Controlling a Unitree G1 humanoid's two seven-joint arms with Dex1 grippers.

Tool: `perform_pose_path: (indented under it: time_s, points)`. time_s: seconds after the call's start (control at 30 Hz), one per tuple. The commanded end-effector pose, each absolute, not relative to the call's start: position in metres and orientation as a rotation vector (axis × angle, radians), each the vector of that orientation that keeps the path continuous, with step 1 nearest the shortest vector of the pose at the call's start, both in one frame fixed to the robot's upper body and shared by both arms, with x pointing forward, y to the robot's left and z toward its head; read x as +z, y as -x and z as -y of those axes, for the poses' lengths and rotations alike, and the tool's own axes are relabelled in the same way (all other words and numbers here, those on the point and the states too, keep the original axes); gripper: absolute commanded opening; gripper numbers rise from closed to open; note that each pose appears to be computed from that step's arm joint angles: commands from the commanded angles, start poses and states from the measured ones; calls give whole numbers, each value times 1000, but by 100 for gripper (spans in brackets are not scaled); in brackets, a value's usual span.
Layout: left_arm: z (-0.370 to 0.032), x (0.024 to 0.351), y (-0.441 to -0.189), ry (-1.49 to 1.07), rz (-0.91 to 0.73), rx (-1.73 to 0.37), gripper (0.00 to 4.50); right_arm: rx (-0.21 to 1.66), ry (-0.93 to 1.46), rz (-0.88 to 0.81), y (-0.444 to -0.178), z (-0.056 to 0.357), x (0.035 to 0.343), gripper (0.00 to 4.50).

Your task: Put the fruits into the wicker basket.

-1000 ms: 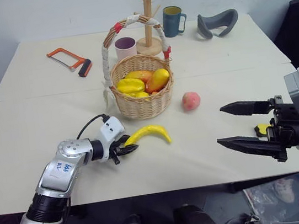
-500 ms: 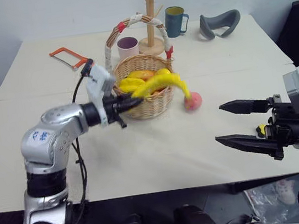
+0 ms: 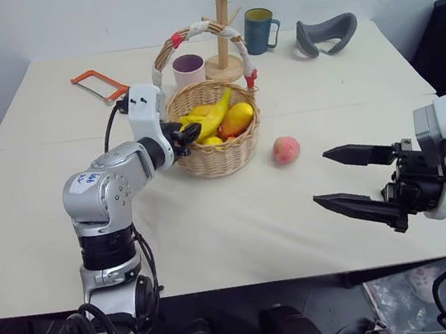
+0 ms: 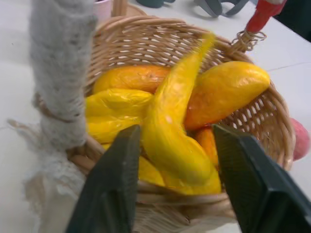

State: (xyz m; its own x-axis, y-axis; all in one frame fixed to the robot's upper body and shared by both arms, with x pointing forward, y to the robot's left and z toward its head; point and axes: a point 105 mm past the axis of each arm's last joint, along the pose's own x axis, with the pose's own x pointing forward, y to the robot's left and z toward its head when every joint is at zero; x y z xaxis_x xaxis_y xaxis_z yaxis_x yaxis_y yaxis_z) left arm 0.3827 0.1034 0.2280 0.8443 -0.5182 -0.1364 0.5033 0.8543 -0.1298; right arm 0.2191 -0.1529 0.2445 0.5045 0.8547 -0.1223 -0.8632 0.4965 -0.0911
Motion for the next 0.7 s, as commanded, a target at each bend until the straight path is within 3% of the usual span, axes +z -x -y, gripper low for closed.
perform_pose_path:
  time_s: [0.03,0.23,0.37,0.47,0.7]
  points:
    - [-89,265,-366,69,21,-706,352,987,179,-43,-225,156,243,450]
    - [-95,283,-301,2,166,-1188,352,816,251,-87,-252,173,222,450]
    - [-112,262,-263,-182,62,-1435,352,758,199,-114,-271,181,208,450]
    - [-118,253,-263,-256,12,-1448,352,743,200,-109,-288,177,200,450]
    - [-116,249,-267,-320,23,-1447,352,661,188,-43,-355,159,192,450]
